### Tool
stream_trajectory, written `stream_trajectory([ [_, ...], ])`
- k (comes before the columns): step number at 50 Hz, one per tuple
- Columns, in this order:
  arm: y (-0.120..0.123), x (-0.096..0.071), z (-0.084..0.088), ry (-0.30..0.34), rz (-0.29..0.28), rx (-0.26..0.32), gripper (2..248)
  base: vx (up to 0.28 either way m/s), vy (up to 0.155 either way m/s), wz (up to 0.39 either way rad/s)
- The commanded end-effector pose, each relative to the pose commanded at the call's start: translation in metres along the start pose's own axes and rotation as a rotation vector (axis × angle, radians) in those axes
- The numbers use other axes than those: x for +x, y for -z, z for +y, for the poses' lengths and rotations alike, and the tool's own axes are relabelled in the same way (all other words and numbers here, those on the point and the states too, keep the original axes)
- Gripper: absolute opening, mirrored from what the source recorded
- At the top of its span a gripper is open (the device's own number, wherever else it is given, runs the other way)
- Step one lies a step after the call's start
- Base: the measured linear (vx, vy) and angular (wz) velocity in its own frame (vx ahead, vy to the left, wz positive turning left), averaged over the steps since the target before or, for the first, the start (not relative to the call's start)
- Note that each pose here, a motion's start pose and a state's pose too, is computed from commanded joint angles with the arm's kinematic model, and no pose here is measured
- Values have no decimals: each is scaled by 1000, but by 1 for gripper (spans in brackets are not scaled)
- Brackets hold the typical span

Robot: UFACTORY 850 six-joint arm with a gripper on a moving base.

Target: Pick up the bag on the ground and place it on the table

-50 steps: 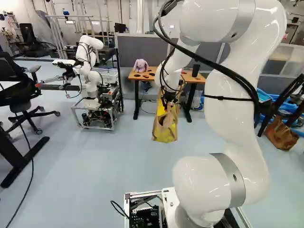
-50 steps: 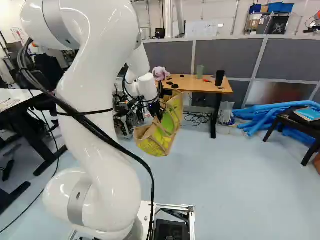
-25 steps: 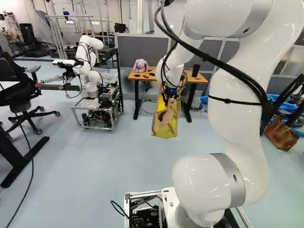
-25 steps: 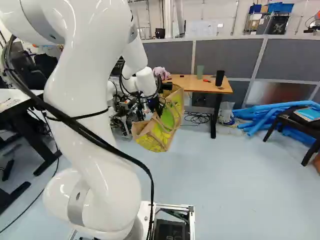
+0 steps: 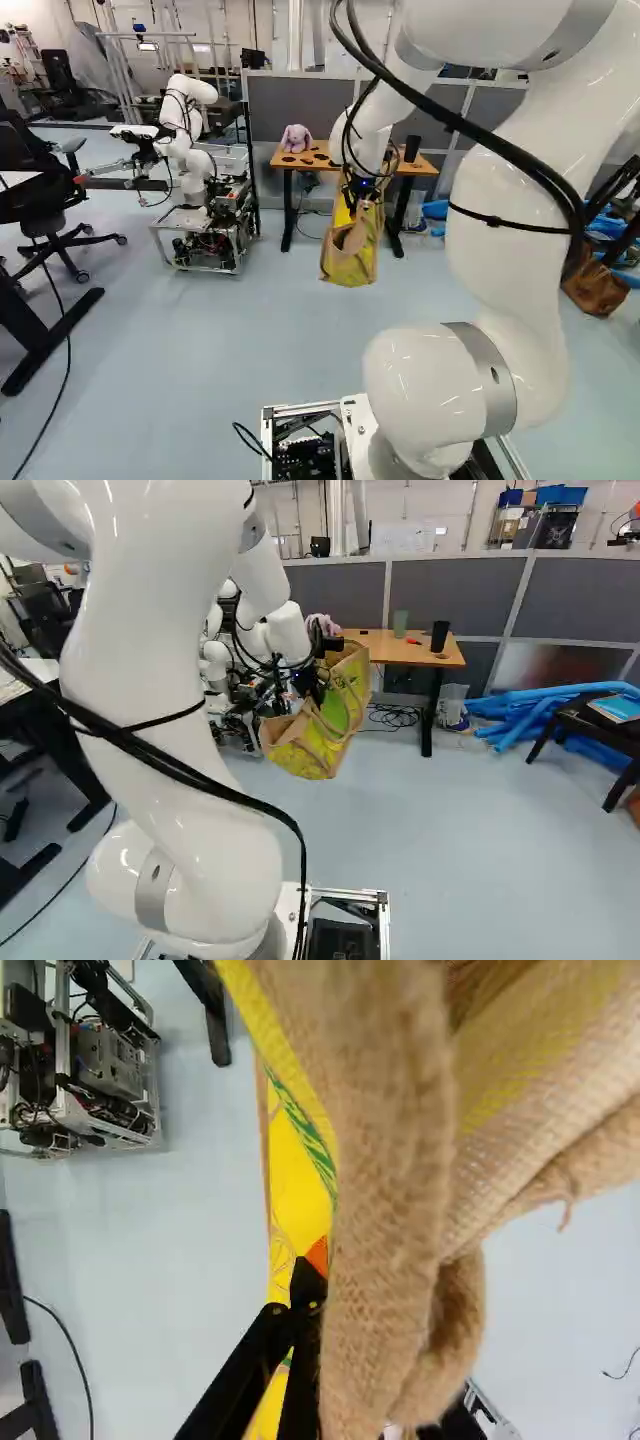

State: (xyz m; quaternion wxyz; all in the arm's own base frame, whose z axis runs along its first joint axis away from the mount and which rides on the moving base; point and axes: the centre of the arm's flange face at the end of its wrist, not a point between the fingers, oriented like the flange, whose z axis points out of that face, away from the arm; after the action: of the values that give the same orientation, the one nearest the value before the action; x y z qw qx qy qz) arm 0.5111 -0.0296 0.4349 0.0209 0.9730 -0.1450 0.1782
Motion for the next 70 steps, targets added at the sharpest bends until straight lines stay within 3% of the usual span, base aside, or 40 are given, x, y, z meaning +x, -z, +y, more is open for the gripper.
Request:
stream_trajectory([
  [44,66,-16,17,59,-48,-93,22,0,0,0],
  [70,72,-24,24,94,-132,-168,22,0,0,0],
])
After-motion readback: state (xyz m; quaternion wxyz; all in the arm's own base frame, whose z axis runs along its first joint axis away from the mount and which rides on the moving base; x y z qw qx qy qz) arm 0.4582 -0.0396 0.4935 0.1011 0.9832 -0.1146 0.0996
